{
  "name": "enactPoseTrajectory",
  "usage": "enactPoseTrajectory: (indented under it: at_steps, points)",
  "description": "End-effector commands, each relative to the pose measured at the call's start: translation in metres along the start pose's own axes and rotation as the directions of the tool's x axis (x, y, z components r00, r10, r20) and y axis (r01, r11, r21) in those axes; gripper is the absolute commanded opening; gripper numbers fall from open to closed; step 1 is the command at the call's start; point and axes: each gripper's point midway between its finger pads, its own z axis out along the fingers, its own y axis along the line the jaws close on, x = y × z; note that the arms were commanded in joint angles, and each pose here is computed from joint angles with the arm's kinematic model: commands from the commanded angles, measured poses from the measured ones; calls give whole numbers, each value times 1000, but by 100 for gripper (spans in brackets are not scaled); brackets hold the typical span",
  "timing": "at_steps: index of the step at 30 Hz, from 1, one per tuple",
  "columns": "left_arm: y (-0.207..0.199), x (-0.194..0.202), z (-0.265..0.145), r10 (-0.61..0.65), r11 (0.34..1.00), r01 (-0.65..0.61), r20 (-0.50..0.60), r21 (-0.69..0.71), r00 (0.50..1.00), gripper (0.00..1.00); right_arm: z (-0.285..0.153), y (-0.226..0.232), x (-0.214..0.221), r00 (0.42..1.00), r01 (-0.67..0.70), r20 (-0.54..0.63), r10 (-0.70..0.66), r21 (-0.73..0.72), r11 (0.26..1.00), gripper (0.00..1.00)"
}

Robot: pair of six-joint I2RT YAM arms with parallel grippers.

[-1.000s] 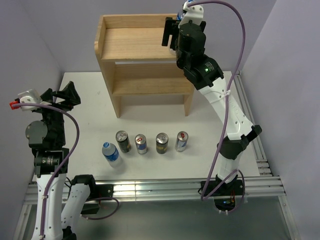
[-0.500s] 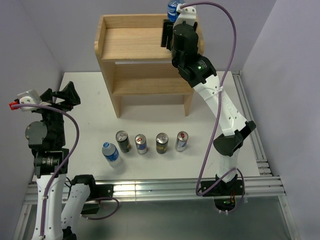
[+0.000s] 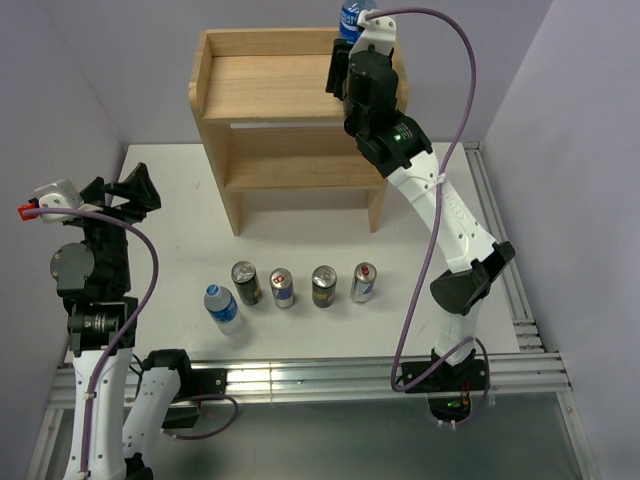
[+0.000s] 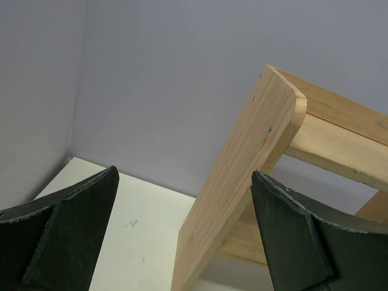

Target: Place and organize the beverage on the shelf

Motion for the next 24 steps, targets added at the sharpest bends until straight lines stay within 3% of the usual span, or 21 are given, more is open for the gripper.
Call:
enactPoseTrajectory:
  at_steps: [1, 11, 14, 15, 16, 24]
  points:
    - [-1, -9, -1, 1, 1000, -1, 32, 2, 999, 98, 1, -14, -1, 1000, 8, 3, -8, 37, 999, 16]
    - [0, -11, -1, 2, 1000, -2, 38, -1, 999, 98, 24, -8, 47, 996, 56, -66, -52, 56, 997, 16]
    - [0, -11, -2, 2, 1000, -2, 39, 0, 999, 98, 24, -8, 56, 995, 53, -86, -48, 57, 997, 27]
    - [-1, -12, -2, 1, 1000, -1, 41, 0, 999, 98, 24, -7, 60, 995, 50, -92, -45, 52, 997, 37]
    - [-1, -12, -2, 1, 1000, -1, 41, 0, 999, 98, 24, -7, 60, 995, 44, -90, -40, 51, 998, 40]
    - [0, -13, -3, -1, 1000, 1, 45, -2, 999, 98, 14, -13, 69, 993, 51, -109, -45, 53, 997, 55]
